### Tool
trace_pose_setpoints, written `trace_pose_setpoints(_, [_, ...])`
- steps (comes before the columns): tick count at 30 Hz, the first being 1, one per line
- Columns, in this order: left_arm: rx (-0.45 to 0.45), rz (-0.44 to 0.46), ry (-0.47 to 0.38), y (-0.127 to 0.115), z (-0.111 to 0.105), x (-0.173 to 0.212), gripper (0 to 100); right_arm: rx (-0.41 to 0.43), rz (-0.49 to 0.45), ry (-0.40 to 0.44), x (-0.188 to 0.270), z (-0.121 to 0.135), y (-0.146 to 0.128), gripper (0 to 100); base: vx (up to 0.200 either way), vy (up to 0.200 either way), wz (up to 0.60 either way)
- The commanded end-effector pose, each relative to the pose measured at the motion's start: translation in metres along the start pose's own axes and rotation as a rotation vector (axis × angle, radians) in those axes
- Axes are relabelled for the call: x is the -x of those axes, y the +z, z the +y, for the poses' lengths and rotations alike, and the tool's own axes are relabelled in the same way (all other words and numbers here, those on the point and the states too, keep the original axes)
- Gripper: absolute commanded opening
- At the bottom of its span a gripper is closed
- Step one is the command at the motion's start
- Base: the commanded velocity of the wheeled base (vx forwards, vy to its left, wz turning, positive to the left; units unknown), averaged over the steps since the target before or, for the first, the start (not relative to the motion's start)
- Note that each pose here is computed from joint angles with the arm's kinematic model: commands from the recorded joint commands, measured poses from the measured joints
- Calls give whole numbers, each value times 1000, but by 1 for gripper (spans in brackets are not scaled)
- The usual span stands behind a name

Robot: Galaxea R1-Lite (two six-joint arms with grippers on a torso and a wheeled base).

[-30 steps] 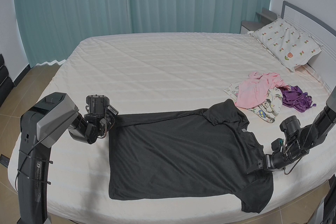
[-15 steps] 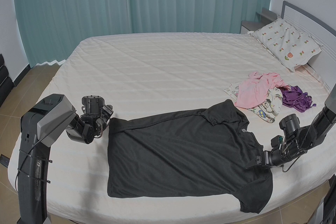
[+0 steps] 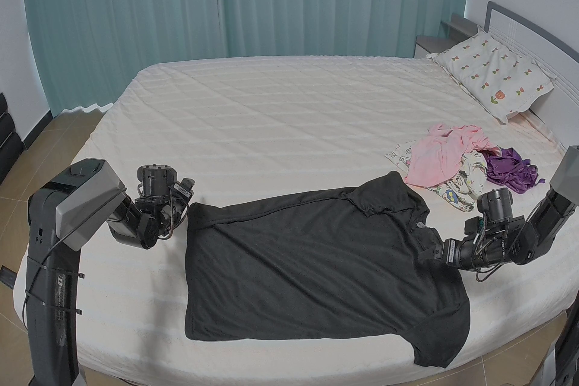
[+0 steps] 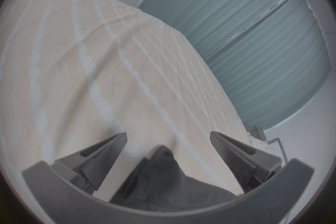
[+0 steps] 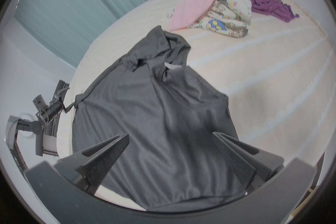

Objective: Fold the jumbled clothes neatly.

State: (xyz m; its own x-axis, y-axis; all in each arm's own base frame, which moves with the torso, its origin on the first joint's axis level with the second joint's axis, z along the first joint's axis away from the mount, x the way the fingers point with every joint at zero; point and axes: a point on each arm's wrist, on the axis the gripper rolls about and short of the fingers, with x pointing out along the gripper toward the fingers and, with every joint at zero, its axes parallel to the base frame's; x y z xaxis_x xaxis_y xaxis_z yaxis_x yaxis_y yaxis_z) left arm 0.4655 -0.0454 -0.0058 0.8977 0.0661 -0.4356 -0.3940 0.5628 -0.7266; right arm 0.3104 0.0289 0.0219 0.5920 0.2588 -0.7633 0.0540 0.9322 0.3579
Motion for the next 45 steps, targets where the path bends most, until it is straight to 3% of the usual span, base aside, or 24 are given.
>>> trace_pose_setpoints(1, [8,57,-42,6,-10,24,100,-14,-37,-33,-20,-1,-2,100,0,0,0])
trace_pose_setpoints(6, [10,88,-36,4,-3,23,100,-43,-163,-44,-33,-10,19,100,0,0,0])
trace_pose_setpoints(17, [9,125,-29,1,1,25,100,-81,-188,-43,-90,-31,40,100,0,0,0])
trace_pose_setpoints(18, [9,125,-29,1,1,25,100,-81,-188,-43,-90,-31,40,0,0,0,0])
trace_pose_setpoints(21, [13,131,-18,-1,4,25,100,-159,-212,-32,-97,-30,47,0,0,0,0])
trace_pose_setpoints(31, [11,137,-8,-3,8,27,100,-285,-301,-28,-91,-52,60,0,0,0,0])
trace_pose_setpoints(41, [11,135,-6,-2,8,27,100,-333,-381,-36,-89,-71,68,0,0,0,0])
trace_pose_setpoints(42, [10,136,-5,-2,8,27,100,-343,-391,-43,-90,-78,70,100,0,0,0])
trace_pose_setpoints(45, [10,136,-4,-1,8,30,100,-360,-394,-48,-88,-83,70,100,0,0,0])
